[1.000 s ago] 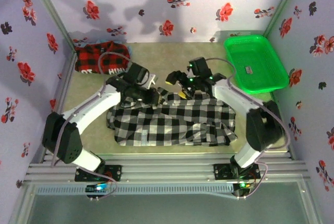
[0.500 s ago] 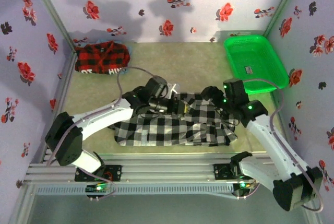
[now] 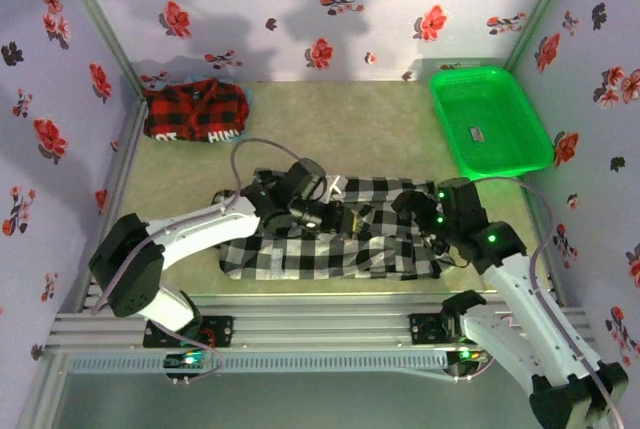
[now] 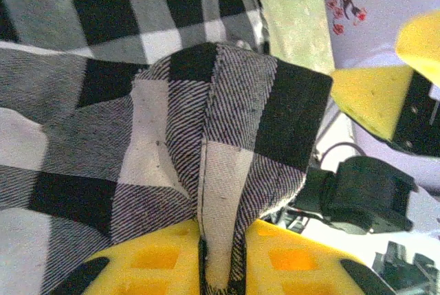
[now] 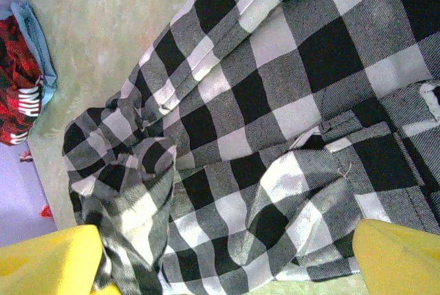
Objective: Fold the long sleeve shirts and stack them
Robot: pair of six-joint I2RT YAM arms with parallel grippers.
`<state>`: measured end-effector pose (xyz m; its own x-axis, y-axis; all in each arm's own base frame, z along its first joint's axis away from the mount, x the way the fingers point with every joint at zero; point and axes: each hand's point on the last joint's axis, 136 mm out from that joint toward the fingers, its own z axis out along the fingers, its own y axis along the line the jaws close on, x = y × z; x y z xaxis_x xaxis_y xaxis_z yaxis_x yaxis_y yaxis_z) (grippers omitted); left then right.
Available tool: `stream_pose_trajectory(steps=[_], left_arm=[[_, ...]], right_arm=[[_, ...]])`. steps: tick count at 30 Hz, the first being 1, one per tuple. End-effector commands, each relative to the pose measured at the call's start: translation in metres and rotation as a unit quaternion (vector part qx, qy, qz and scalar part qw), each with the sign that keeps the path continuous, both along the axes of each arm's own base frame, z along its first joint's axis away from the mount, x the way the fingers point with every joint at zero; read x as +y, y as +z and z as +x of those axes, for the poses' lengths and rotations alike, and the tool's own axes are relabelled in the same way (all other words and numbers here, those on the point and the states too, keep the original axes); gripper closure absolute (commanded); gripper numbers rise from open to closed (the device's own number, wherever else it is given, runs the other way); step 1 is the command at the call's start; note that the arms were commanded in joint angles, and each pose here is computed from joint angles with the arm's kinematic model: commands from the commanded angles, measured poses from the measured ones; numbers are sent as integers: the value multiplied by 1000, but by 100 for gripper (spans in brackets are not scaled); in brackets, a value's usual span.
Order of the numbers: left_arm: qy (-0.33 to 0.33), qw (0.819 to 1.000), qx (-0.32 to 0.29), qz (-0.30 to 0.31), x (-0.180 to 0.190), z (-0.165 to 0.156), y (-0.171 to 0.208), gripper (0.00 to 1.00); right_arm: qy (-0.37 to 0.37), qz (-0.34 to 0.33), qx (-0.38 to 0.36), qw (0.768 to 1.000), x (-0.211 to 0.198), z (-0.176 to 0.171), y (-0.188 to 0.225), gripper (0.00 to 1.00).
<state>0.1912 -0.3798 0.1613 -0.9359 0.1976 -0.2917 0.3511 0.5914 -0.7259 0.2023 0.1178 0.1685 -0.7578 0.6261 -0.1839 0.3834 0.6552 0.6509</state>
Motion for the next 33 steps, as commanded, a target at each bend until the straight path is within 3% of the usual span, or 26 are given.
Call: stream_pose_trajectory(steps=[1,11,16,22,29,33], left_arm=[[-7,999,-40,32,12,25,6,79],[116,983,-120,71,99,145,59,79],[148,975,-140,86,137,187,78,79],[135,976,-138,103,144,201,70,79],[124,982,-126,66,132,201,69,78],[92,986,-135,25,113,184,83,78]], right_arm=[[16,1,9,1000,2,-9,-3,5],[39,-7,9,999,4,-13,0,4],[45,-8,12,999,5,-14,-2,4],[50,-8,15,999,6,-15,-3,4],[51,-6,18,999,6,-16,-5,4],[50,-4,19,999,7,-15,-7,4]])
